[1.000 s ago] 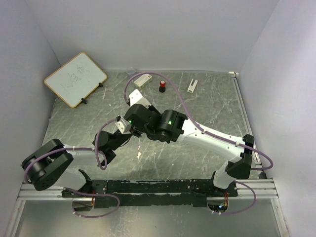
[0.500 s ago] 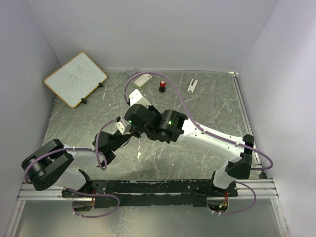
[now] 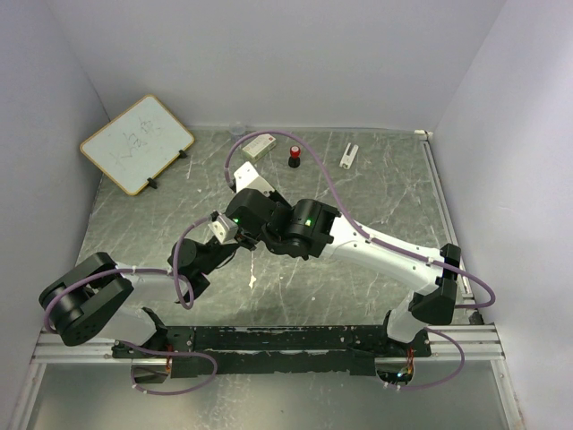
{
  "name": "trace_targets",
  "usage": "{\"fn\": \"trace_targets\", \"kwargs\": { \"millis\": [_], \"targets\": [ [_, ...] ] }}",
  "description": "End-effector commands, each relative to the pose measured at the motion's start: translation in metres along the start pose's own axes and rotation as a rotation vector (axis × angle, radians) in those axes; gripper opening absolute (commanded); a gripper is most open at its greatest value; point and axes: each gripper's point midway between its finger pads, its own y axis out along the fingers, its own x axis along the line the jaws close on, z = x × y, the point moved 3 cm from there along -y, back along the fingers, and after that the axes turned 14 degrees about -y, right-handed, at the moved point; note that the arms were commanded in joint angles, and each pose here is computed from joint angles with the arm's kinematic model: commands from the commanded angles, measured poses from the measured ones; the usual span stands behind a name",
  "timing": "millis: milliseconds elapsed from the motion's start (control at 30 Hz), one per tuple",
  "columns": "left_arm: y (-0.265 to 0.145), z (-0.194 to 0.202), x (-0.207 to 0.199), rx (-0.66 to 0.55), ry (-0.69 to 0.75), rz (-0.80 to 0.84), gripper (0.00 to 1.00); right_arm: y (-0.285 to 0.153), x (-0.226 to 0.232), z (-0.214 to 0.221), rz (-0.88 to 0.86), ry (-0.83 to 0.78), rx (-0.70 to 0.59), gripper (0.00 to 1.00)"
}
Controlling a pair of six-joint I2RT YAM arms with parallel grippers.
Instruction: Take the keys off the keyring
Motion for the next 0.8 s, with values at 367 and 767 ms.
{"fn": "trace_targets", "kwargs": {
  "millis": [367,767],
  "targets": [
    [0.0059,-0.0221,-0.0073,-0.081,0.019,0.025,0.31,0.0001,-0.0015,-0.0020,0.018,0.010,-0.003,0.00],
    [0.0051,-0.0242,-0.0106,-0.082,0.019,0.042,0.29,-0.0007,-0.0013,-0.0021,0.014,0.016,-0.007,0.00]
  ]
}}
